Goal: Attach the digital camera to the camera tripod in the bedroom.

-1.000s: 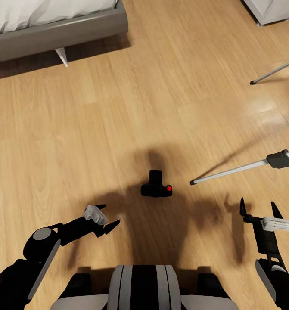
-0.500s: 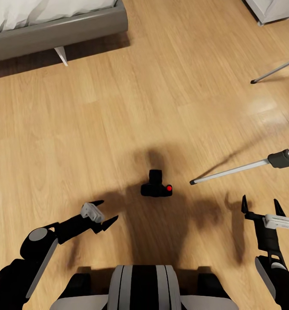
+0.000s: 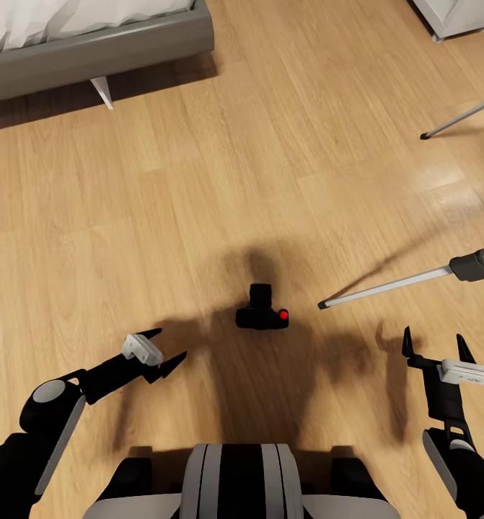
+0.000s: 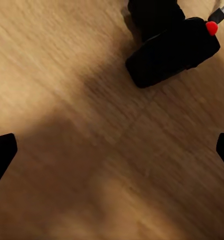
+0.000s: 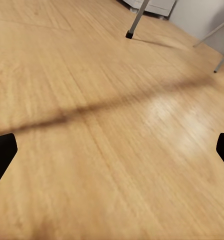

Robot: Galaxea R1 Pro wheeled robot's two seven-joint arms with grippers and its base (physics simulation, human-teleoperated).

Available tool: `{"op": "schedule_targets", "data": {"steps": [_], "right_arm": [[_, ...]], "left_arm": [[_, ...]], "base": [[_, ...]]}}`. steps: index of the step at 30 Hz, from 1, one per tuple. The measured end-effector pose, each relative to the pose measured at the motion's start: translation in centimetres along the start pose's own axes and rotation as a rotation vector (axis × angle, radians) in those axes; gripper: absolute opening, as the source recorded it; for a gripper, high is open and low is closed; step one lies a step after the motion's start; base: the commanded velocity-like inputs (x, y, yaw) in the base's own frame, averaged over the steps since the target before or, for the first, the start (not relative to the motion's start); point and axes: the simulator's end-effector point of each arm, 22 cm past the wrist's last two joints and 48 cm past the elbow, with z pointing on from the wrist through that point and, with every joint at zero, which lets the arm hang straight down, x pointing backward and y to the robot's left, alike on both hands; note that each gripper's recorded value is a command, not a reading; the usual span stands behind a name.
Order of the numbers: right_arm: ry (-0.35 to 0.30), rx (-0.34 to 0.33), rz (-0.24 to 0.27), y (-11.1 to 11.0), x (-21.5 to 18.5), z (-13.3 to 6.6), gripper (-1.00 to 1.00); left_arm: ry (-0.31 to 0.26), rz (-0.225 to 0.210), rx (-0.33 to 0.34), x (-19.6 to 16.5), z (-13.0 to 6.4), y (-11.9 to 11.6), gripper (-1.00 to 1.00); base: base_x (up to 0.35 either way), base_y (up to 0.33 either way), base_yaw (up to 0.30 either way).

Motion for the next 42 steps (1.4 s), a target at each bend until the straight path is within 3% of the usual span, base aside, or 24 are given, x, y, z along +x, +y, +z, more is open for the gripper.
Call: {"op": "schedule_targets", "data": {"steps": [6, 20, 21, 29, 35, 42], "right_arm": [[-0.001, 0.002, 0.001, 0.0, 0.0, 0.0, 1.0], [-0.001, 0.005, 0.001, -0.1, 0.0, 0.0, 1.0], [0.0, 0.008, 0.001, -0.2, 0.0, 0.0, 1.0], [0.001, 0.013, 0.002, -0.2, 0.0, 0.2, 1.0], [-0.001, 0.021, 0.002, -0.4, -0.1, 0.3, 1.0], [-0.002, 0.022, 0.002, -0.4, -0.1, 0.4, 1.0]], "left_arm": [[-0.019, 0.046, 0.076, -0.4, 1.4, -3.4, 1.0], [-0.08, 0.081, 0.071, -1.7, 1.7, -3.8, 1.0], [-0.165, 0.147, 0.065, -3.6, 1.5, -3.7, 1.0], [-0.302, 0.256, 0.02, -8.9, 1.6, -1.5, 1.0], [-0.336, 0.286, -0.003, -11.4, 2.4, 0.6, 1.0], [-0.326, 0.28, -0.015, -11.7, 3.7, 2.4, 1.0]], "base": [[0.0, 0.0, 0.0], [0.0, 0.0, 0.0], [0.0, 0.0, 0.0], [0.0, 0.0, 0.0], [0.0, 0.0, 0.0], [0.0, 0.0, 0.0]]}}
